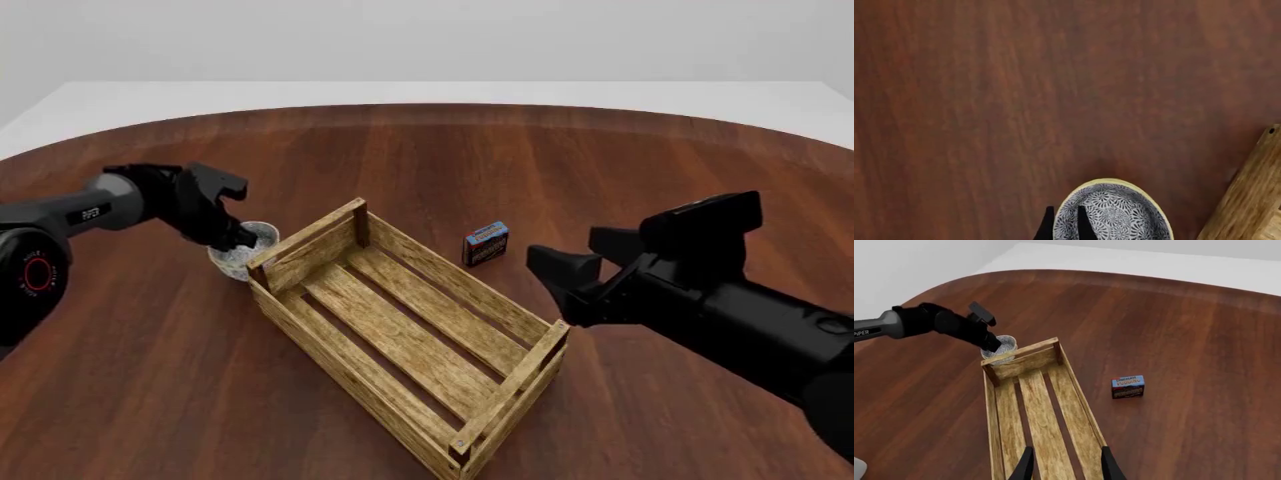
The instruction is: Stack the right bowl on the left bowl and place them in the tray.
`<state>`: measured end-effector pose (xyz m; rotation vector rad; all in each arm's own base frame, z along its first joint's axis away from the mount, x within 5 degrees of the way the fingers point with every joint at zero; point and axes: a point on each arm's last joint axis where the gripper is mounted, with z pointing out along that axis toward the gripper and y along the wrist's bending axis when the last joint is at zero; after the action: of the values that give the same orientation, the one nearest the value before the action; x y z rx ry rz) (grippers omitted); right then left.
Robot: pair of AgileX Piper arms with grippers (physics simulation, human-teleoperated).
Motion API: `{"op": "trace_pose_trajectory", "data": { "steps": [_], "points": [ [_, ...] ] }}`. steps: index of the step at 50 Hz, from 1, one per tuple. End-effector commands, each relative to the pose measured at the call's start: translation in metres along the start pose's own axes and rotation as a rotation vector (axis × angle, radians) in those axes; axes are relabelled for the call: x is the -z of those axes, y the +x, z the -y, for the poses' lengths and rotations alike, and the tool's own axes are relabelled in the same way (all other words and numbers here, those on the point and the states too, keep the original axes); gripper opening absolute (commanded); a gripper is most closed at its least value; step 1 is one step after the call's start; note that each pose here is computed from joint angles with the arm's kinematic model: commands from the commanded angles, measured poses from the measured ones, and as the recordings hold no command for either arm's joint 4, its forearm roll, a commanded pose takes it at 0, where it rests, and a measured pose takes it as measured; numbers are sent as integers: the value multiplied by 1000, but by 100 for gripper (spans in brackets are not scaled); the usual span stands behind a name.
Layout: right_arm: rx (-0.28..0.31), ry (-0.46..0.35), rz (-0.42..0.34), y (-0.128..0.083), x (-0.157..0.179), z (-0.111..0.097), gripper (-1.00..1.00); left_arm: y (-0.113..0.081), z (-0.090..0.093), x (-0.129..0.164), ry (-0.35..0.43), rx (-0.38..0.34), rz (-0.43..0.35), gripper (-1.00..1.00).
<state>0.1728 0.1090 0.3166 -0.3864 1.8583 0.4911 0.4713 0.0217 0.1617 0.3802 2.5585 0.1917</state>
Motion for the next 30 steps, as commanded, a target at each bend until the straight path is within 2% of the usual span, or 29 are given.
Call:
{"op": "trace_pose_trajectory", "data": {
  "steps": [1,30],
  "points": [
    [1,-4,0,0,0,-1,100,-1,23,2,71,74,-34,-100],
    [5,-5,13,-3,8,-1,100,-25,9,58,40,111,70,-100]
  ]
}}
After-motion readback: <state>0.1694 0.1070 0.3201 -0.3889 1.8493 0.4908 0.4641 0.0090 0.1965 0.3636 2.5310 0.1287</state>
